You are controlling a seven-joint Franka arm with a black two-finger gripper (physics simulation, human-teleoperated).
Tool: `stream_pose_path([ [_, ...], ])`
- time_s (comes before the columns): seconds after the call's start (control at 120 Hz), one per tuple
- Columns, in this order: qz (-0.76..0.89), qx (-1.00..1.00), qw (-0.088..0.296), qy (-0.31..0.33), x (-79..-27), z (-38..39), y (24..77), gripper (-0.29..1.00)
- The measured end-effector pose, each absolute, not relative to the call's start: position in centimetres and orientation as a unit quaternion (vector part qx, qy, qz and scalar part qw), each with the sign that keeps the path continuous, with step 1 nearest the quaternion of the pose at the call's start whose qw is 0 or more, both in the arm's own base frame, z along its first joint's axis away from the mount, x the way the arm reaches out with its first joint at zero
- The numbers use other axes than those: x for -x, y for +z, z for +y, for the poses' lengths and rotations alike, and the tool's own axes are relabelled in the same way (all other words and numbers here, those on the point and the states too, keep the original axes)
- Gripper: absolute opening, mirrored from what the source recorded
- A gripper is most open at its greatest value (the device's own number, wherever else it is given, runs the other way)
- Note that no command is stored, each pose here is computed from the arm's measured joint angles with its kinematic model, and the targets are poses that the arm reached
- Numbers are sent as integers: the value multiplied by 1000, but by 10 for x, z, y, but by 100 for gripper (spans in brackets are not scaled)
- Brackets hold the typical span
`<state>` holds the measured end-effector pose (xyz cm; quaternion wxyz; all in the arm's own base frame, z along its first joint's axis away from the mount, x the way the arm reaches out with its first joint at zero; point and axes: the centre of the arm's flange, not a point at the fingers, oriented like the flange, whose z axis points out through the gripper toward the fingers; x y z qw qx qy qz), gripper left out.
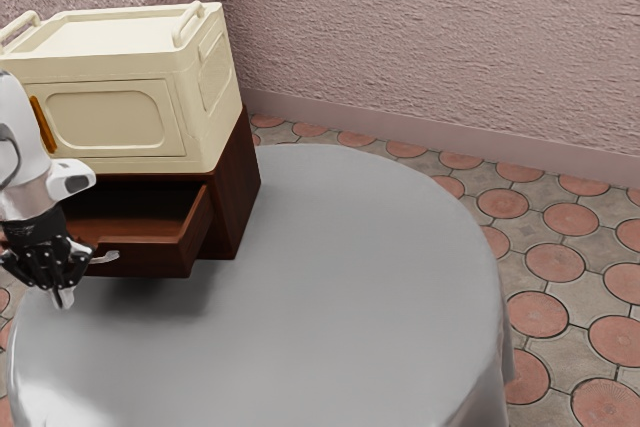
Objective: Push the drawer handle with one arm to close the drawer
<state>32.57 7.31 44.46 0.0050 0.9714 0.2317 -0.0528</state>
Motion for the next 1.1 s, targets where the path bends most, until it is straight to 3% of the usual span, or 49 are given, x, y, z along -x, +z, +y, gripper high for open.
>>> stream_pose_path([
  [0.4,261,-965,-7,-1,-365,98,427,-6],
  [1.1,299,-954,-14,22,-407,148,399,-6],
])
